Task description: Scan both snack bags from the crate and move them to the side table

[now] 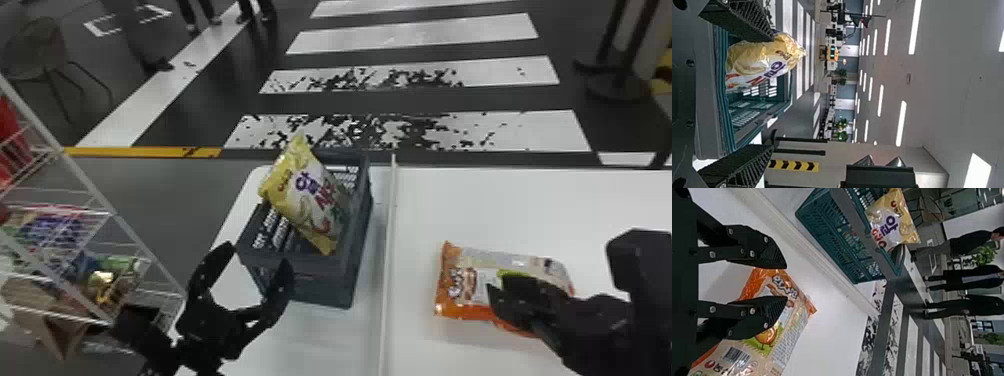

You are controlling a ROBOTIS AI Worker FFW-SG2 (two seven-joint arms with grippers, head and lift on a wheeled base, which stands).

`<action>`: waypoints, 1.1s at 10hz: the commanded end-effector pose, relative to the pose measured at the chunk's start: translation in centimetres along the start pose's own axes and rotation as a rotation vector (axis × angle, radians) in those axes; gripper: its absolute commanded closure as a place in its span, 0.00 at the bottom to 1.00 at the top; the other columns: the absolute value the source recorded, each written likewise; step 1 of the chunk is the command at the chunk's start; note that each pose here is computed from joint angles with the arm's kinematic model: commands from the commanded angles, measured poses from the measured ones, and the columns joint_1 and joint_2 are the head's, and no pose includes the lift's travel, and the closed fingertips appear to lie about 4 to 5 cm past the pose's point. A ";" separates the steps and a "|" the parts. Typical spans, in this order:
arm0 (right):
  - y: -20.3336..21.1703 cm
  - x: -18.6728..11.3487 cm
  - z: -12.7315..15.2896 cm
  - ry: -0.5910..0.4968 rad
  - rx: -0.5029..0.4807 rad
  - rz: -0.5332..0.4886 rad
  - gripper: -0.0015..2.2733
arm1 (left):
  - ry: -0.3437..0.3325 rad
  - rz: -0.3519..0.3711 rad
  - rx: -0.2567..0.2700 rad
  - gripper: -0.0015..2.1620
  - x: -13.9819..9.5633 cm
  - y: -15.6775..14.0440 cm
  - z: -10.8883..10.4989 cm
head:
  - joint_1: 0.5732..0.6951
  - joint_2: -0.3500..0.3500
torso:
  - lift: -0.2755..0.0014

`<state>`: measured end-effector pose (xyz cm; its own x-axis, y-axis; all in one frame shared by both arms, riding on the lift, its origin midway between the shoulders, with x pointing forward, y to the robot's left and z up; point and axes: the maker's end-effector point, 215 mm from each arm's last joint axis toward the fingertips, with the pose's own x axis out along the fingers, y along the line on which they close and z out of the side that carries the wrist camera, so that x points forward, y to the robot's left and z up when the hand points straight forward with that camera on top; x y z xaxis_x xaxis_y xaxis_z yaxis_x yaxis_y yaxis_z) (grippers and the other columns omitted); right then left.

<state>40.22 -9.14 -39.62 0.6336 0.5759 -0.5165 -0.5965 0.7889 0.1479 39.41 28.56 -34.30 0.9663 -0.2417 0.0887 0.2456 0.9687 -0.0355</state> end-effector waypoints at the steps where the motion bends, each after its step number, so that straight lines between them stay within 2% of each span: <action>1: 1.5 0.7 -0.5 0.005 -0.024 0.031 0.94 | 0.003 0.001 0.000 0.01 0.0 0.0 -0.2 | 1.00 0.88 | 0.64; 6: 7.9 6.1 -5.7 0.107 -0.138 0.167 0.94 | 0.011 0.007 -0.003 0.01 -0.1 0.3 -0.6 | 1.00 1.00 | 0.64; 11: 5.8 11.1 -6.2 0.163 -0.173 0.161 0.94 | 0.014 0.011 -0.003 0.01 -0.2 0.4 -0.9 | 1.00 1.00 | 0.64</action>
<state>40.35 0.48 -49.56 0.4450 0.6424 -0.6240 -0.7678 0.6323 0.1034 39.38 28.92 -35.18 0.9697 -0.2329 0.0741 0.2362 0.9709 -0.0396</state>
